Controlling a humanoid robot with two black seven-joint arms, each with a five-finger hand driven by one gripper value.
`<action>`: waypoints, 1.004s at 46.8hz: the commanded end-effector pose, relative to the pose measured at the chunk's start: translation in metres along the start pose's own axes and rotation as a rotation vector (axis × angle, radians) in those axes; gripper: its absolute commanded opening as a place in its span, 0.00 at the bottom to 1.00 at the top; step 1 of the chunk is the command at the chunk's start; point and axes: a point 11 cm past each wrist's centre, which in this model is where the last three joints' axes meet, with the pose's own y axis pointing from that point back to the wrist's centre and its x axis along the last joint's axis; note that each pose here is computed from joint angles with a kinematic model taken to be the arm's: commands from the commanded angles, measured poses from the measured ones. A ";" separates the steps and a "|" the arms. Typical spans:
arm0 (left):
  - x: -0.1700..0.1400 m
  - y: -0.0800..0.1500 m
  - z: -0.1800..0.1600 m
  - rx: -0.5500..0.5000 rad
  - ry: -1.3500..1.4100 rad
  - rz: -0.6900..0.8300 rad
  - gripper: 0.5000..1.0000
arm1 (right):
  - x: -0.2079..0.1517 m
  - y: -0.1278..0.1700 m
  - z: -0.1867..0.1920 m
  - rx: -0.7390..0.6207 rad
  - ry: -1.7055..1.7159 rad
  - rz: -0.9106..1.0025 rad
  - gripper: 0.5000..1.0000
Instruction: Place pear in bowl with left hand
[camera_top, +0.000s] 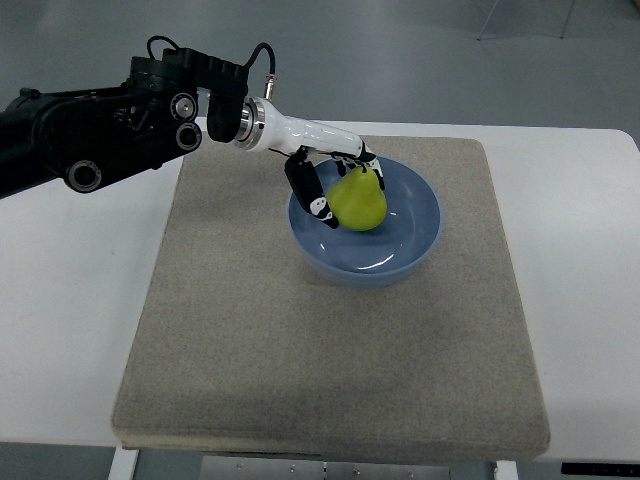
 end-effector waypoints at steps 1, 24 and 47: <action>-0.007 -0.002 -0.004 0.009 0.004 -0.016 0.92 | 0.000 0.000 0.000 0.000 0.000 0.000 0.85; 0.019 0.026 -0.015 0.009 0.093 0.051 0.98 | 0.000 0.000 -0.001 0.001 0.000 0.000 0.85; 0.051 0.080 -0.106 -0.069 0.766 0.377 0.99 | 0.000 0.000 -0.001 0.001 0.000 0.000 0.85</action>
